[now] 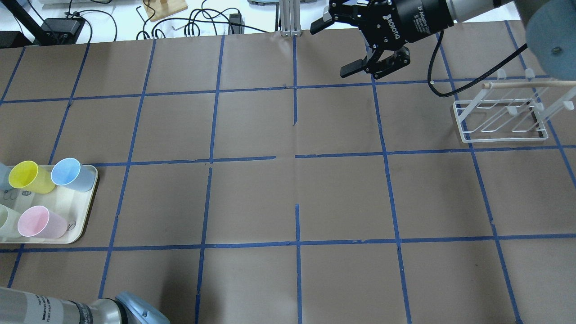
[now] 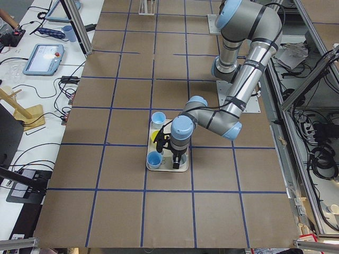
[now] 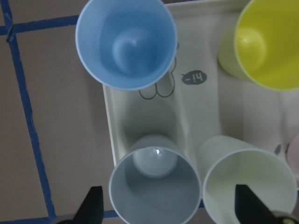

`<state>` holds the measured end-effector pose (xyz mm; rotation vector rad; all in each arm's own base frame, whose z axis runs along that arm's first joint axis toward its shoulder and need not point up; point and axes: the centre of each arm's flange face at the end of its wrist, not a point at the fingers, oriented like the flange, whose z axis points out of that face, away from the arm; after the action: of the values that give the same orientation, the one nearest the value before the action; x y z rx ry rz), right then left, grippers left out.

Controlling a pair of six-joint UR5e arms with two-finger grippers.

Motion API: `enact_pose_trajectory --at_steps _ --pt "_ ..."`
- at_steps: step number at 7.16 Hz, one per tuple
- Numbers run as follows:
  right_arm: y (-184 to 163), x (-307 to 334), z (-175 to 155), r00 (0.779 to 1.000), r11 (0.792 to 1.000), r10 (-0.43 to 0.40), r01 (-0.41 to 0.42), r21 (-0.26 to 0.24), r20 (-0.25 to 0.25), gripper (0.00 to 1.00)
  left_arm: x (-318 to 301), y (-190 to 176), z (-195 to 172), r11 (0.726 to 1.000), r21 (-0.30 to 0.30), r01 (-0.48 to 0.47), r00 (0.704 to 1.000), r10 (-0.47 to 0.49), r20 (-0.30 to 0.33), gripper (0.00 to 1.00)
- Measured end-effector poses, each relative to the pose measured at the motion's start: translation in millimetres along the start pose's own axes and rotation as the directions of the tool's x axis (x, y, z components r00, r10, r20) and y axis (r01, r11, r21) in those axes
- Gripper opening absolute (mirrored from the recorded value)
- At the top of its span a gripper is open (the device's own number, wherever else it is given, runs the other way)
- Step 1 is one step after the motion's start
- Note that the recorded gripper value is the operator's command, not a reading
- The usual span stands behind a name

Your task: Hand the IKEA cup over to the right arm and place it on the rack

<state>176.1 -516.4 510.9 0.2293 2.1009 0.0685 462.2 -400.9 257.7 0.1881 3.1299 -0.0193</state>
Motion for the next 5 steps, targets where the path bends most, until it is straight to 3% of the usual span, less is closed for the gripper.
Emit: enact_pose_trajectory --at_steps 1,2,3,4,5 --pt "-1 6 3 0.999 1.000 0.008 -0.007 -0.012 0.034 1.00 -15 3 9 1.000 0.002 0.005 1.000 -0.005 -0.009 1.00" --pt "-1 19 9 0.997 0.999 0.032 -0.031 -0.026 0.065 1.00 -23 5 15 1.000 0.003 0.009 1.000 -0.009 -0.014 0.89" --pt "1 31 18 0.991 0.998 0.056 -0.050 -0.045 0.121 1.00 -27 5 19 1.000 0.002 0.010 1.000 -0.010 -0.018 0.58" --pt "3 38 26 0.980 0.996 0.073 -0.063 -0.059 0.186 1.00 -29 5 22 1.000 0.000 0.008 1.000 -0.008 -0.021 0.40" --pt "4 43 30 0.972 0.995 0.083 -0.070 -0.067 0.219 1.00 -29 5 25 1.000 -0.001 0.005 1.000 -0.005 -0.023 0.29"
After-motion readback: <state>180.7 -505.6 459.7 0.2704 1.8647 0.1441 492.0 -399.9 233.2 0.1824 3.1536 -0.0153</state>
